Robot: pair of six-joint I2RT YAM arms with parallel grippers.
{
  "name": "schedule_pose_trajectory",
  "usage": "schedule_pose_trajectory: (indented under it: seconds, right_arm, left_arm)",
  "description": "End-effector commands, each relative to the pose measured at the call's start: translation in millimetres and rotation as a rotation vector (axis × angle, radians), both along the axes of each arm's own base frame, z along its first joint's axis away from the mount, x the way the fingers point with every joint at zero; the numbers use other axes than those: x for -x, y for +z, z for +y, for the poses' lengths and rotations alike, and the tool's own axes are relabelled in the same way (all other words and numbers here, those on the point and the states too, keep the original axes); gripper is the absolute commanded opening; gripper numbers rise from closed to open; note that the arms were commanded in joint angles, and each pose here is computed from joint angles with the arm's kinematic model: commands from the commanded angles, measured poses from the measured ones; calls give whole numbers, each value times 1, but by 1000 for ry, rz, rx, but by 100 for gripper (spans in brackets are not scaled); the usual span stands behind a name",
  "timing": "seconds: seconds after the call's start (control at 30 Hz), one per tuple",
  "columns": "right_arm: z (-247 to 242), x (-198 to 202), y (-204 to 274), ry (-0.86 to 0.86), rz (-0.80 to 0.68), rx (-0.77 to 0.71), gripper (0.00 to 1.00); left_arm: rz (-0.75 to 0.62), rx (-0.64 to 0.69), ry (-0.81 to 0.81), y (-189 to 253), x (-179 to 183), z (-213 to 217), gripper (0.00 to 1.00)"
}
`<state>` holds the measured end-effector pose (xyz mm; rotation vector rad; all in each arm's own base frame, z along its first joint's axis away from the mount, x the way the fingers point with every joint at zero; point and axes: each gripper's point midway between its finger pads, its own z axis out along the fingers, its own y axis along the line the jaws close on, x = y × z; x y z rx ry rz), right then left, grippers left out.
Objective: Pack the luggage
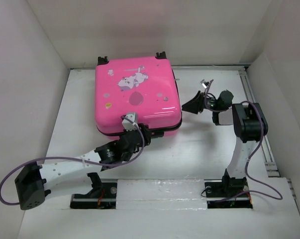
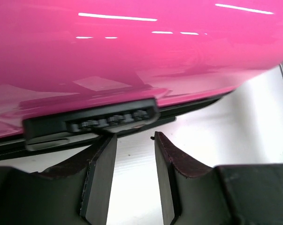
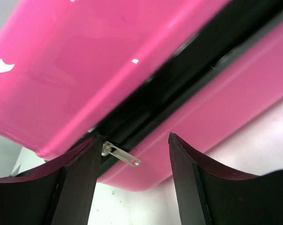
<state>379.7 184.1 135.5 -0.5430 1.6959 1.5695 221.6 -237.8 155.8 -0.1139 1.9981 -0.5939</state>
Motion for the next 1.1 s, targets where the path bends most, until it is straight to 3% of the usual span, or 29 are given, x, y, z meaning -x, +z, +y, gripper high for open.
schedule_pose_trajectory:
  seconds: [0.0, 0.3, 0.67, 0.77, 0.87, 0.93, 1.07]
  right_arm:
    - [14, 17, 43, 135, -536, 17, 65]
    - [32, 30, 20, 206, -455, 8, 66]
    - [70, 84, 25, 272, -464, -33, 42]
    - [69, 85, 17, 239, -424, -39, 43]
    - [65, 87, 7, 219, -392, -33, 53]
    - [64, 89, 3, 209, -393, -30, 54]
    - [69, 99, 2, 229, -394, -32, 54]
  left_arm:
    - [-52, 47, -64, 30, 3, -24, 34]
    - [-8, 37, -72, 17, 5, -30, 34]
    - [-36, -48, 102, 13, -11, 14, 35]
    - [-35, -5, 56, 11, -8, 6, 35]
    - [-45, 35, -7, 17, -3, -4, 34]
    - [-33, 32, -52, 12, 7, -12, 26]
    - [-17, 35, -142, 11, 22, -26, 20]
